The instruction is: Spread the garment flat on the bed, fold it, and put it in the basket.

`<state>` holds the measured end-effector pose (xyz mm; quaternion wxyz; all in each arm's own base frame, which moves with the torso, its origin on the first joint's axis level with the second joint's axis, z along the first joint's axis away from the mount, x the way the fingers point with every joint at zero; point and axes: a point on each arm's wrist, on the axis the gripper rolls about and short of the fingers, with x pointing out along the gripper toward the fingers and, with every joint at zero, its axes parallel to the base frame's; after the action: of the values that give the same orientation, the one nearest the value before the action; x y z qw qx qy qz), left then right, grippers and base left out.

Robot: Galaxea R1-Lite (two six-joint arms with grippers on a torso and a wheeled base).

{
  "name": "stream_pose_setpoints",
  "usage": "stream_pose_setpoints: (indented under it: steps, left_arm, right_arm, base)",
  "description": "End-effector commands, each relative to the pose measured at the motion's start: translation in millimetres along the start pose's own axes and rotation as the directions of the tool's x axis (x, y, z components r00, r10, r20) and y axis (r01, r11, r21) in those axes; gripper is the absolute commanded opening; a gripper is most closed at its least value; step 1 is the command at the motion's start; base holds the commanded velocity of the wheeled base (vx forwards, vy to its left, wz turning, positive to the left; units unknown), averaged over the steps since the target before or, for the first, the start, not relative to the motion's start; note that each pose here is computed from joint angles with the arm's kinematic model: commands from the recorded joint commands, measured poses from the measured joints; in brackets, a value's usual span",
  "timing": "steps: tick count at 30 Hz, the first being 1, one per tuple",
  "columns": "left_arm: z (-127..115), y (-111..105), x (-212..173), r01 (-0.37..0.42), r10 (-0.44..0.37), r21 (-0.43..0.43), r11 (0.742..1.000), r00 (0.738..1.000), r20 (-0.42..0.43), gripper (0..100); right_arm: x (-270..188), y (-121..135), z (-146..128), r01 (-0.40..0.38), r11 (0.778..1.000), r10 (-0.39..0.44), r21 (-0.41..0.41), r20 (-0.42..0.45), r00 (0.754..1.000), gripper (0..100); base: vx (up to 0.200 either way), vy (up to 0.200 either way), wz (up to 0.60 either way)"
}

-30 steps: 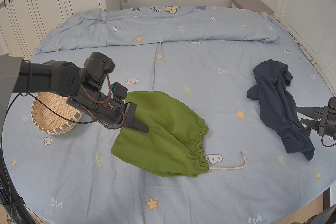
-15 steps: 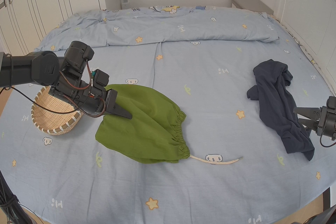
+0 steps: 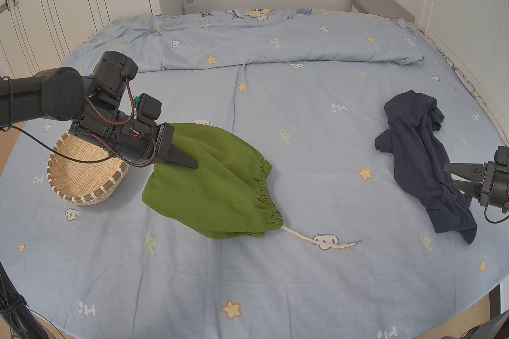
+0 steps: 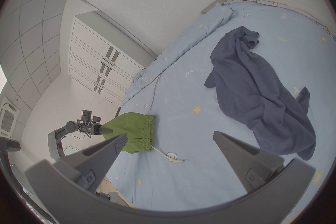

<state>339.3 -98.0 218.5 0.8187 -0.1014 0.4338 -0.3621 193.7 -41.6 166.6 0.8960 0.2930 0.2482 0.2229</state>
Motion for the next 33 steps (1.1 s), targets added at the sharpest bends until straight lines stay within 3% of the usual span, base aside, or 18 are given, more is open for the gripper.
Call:
stream_pose_setpoints:
  steps: [1, 14, 17, 19, 33]
  left_arm:
    - [2.0, -0.8, -1.5, 0.000, 0.000, 0.006, 1.000, 1.000, 0.008, 0]
    - [-2.5, -5.7, 0.6, 0.009, -0.009, 0.024, 1.000, 1.000, -0.009, 0]
    - [-4.7, -12.0, 1.5, 0.020, -0.019, 0.054, 0.998, 1.000, -0.016, 0]
    - [-4.3, -22.0, 6.8, 0.041, -0.039, 0.119, 0.992, 0.999, -0.022, 0]
    - [31.8, -52.3, -18.2, 0.060, -0.092, 0.252, 0.966, 0.989, 0.119, 0]
  right_arm:
    - [0.0, 0.0, -0.3, 0.000, 1.000, 0.000, 0.000, -0.001, 1.000, 100]
    - [0.0, -0.3, -1.1, 0.001, 1.000, -0.001, 0.003, -0.002, 1.000, 100]
    - [0.0, -0.3, -1.1, -0.001, 1.000, 0.001, 0.003, -0.003, 1.000, 100]
    - [-0.2, 0.1, -1.1, -0.001, 1.000, 0.001, 0.002, -0.002, 1.000, 100]
    - [-9.1, 9.7, -1.3, -0.027, 0.999, 0.028, -0.019, 0.024, 0.999, 100]
  base:
    - [0.000, 0.200, 0.00]
    - [0.000, 0.200, 0.00]
    - [0.000, 0.000, 0.00]
    - [0.000, 0.000, 0.00]
    - [0.000, 0.000, 0.00]
